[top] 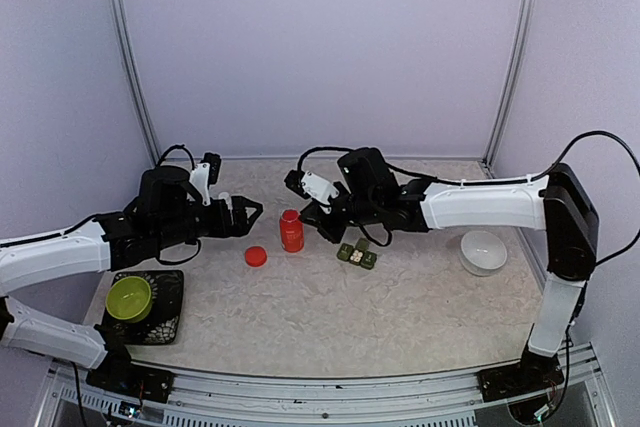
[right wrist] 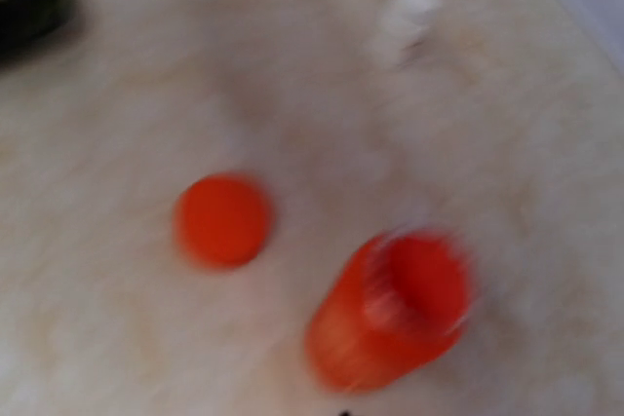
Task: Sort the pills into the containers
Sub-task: Place the pill in the pill bottle, then hold the pill container at the center of the board.
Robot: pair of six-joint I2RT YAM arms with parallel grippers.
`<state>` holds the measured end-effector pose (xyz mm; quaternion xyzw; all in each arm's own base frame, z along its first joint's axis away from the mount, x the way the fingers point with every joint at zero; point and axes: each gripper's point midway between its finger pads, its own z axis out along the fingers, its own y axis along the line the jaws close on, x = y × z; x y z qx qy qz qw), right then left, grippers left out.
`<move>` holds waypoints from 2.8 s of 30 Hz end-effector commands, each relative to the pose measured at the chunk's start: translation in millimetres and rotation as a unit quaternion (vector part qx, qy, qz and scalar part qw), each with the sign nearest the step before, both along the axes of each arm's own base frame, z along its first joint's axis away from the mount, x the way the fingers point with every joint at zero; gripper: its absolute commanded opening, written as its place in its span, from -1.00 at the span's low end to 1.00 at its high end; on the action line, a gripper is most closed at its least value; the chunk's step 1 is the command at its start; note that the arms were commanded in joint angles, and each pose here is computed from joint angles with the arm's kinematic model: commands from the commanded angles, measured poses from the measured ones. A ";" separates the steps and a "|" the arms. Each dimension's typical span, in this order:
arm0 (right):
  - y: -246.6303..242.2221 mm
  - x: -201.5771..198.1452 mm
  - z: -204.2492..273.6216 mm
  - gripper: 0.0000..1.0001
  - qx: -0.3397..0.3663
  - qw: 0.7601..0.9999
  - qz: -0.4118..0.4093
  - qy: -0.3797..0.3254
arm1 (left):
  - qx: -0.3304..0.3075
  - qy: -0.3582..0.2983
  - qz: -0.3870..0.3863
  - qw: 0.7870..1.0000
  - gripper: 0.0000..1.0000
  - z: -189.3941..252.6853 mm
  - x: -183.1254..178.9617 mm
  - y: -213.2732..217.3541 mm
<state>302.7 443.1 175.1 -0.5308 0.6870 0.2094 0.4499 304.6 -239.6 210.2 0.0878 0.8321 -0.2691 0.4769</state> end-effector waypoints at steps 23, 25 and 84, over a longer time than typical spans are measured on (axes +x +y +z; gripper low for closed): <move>45.9 80.7 -35.6 -0.75 -0.013 0.999 -0.046 0.018 | 0.006 0.011 0.014 1.000 0.98 -20.4 -7.3 11.7; 45.6 82.5 -34.5 -0.66 -0.012 0.999 -0.049 0.017 | 0.006 0.011 0.014 1.000 0.98 -20.5 -7.9 12.1; -157.1 77.8 -117.9 0.43 0.184 0.826 -0.271 0.458 | 0.101 0.106 -0.100 0.984 0.28 -152.6 53.5 -182.1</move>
